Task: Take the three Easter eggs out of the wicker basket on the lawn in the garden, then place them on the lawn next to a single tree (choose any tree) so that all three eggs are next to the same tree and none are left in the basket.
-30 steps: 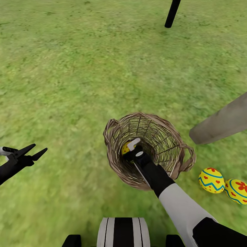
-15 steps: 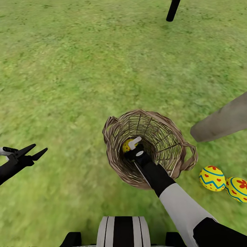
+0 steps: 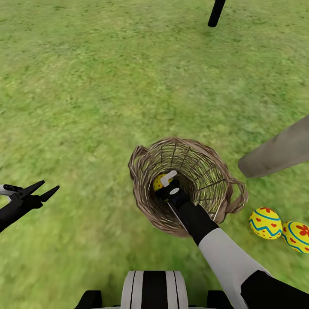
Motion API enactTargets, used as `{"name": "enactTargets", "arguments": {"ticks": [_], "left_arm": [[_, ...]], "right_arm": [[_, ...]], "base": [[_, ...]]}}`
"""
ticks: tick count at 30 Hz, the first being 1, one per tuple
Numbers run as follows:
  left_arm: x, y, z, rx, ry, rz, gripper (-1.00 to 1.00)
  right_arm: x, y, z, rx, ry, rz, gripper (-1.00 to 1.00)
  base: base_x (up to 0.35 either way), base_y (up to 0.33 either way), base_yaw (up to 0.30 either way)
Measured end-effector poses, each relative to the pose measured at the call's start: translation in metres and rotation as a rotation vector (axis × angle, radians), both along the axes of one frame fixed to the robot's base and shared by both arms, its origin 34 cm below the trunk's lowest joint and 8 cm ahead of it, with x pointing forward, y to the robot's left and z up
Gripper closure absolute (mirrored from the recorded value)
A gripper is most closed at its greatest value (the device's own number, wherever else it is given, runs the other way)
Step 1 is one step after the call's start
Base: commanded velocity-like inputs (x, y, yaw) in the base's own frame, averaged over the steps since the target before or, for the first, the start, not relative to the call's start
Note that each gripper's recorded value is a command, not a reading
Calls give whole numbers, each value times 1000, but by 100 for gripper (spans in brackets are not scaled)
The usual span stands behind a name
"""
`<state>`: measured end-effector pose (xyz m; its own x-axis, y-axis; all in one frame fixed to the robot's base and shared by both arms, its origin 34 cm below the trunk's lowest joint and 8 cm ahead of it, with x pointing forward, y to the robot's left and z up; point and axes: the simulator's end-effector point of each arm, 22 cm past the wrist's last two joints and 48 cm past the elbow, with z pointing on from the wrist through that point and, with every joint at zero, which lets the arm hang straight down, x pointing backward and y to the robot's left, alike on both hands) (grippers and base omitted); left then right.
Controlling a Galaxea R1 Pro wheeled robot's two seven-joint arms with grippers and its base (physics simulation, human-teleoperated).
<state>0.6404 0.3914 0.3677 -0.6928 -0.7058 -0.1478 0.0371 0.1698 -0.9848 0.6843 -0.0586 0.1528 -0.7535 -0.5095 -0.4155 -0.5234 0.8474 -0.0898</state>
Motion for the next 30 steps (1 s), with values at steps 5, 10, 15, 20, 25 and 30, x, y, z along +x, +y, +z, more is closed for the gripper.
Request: {"name": "enactTargets", "arguments": {"ticks": [5, 10, 15, 20, 25, 30], "left_arm": [[0, 0, 0, 0, 0, 0, -100], [-1, 0, -3, -1, 5, 1, -100], [-2, 0, -7, -1, 13, 0, -100], [-2, 0, -7, -1, 13, 0, -100], [0, 0, 0, -1, 1, -1, -100], [1, -1, 5, -1, -8, -1, -100]], "right_arm": [[0, -1, 0, 1, 2, -1, 100], [1, 0, 0, 2, -2, 1, 100], [4, 2, 1, 7, -11, 0, 100], [4, 2, 1, 7, -12, 1, 100], [0, -1, 0, -4, 2, 3, 100], [0, 2, 4, 8, 2, -3, 100]], "base": [[0, 0, 0], [0, 0, 0], [0, 0, 0], [0, 0, 0], [0, 0, 0], [0, 0, 0]]}}
